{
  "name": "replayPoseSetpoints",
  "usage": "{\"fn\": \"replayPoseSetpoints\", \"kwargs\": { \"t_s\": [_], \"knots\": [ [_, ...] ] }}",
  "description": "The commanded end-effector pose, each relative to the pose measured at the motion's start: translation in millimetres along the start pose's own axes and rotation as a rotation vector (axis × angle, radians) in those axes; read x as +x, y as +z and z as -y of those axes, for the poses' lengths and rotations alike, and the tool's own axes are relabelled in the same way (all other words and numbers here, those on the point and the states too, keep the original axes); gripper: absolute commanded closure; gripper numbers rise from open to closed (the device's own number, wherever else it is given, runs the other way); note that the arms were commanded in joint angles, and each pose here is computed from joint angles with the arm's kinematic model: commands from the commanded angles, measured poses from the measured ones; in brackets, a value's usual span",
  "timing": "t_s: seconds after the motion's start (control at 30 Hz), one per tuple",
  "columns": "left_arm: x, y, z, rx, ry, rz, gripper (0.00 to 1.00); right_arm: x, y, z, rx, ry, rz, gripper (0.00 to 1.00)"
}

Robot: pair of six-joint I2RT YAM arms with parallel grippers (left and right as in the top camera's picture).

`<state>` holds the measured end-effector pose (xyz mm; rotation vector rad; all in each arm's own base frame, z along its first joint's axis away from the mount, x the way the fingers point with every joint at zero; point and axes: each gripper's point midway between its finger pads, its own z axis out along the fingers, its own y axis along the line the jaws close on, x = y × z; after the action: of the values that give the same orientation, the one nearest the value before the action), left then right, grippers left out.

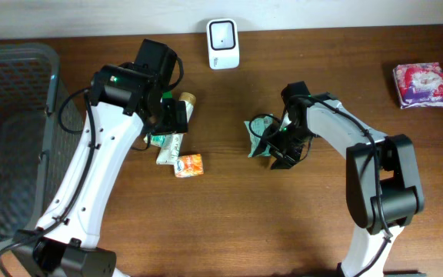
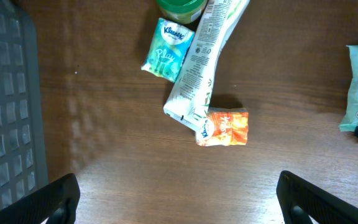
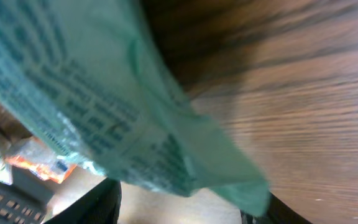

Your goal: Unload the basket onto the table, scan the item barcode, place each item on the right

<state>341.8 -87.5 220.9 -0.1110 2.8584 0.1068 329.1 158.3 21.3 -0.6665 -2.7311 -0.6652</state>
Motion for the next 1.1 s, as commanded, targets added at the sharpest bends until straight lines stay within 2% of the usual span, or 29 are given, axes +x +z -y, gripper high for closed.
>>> {"fn": "replayPoseSetpoints", "kwargs": {
  "t_s": [0.0, 0.03, 0.07, 0.1, 0.2, 0.27, 0.3, 0.33, 0.4, 0.43, 0.47, 0.57, 0.7, 0.73, 0.77, 0.83, 0.87, 0.9, 1.03, 1.07],
  "knots": [
    [-1, -2, -2, 0.000, -0.020, 0.005, 0.01, -22, -13, 19, 0.040, -0.068, 0.079, 0.48],
    [-1, -2, -2, 0.000, -0.020, 0.005, 0.01, -31, -21, 23, 0.029, -0.106, 0.097, 0.50],
    [-1, -2, -2, 0.000, -0.020, 0.005, 0.01, -43, -33, 25, 0.007, -0.140, 0.122, 0.67],
    [-1, -2, -2, 0.000, -0.020, 0.005, 0.01, -51, -40, 26, -0.011, -0.149, 0.139, 0.79],
    [-1, -2, -2, 0.000, -0.020, 0.005, 0.01, -85, -90, 6, -0.150, -0.312, 0.249, 0.75],
    [-1, -2, -2, 0.000, -0.020, 0.005, 0.01, -78, -105, -20, -0.297, -0.378, 0.228, 0.57],
    [-1, -2, -2, 0.000, -0.021, 0.005, 0.01, -68, -101, -19, -0.293, -0.360, 0.185, 0.32],
    [-1, -2, -2, 0.000, -0.020, 0.005, 0.01, -53, -93, -16, -0.273, -0.331, 0.121, 0.25],
    [-1, -2, -2, 0.000, -0.020, 0.005, 0.01, -35, -71, -12, -0.220, -0.272, 0.054, 0.25],
    [-1, -2, -2, 0.000, -0.020, 0.005, 0.01, -32, -54, -2, -0.132, -0.199, 0.053, 0.28],
    [-1, -2, -2, 0.000, -0.020, 0.005, 0.01, -30, -36, 6, -0.051, -0.114, 0.067, 0.42],
    [-1, -2, -2, 0.000, -0.020, 0.005, 0.01, -31, -25, -6, -0.044, -0.121, 0.105, 0.56],
    [-1, -2, -2, 0.000, -0.020, 0.005, 0.01, -76, -35, 7, 0.075, -0.116, 0.324, 0.59],
    [-1, -2, -2, 0.000, -0.020, 0.005, 0.01, -93, -41, -9, 0.034, -0.223, 0.400, 0.59],
    [-1, -2, -2, 0.000, -0.020, 0.004, 0.01, -93, -42, -20, -0.013, -0.279, 0.399, 0.54],
    [-1, -2, -2, 0.000, -0.020, 0.005, 0.01, -90, -49, -53, -0.142, -0.458, 0.392, 0.34],
    [-1, -2, -2, 0.000, -0.020, 0.005, 0.01, -89, -53, -57, -0.167, -0.462, 0.385, 0.29],
    [-1, -2, -2, 0.000, -0.020, 0.005, 0.01, -85, -53, -60, -0.196, -0.465, 0.367, 0.20],
    [-1, -2, -2, 0.000, -0.020, 0.005, 0.01, -86, -52, -34, -0.158, -0.405, 0.329, 0.16],
    [-1, -2, -2, 0.000, -0.020, 0.005, 0.01, -89, -53, -25, -0.156, -0.387, 0.327, 0.12]
  ]
}}
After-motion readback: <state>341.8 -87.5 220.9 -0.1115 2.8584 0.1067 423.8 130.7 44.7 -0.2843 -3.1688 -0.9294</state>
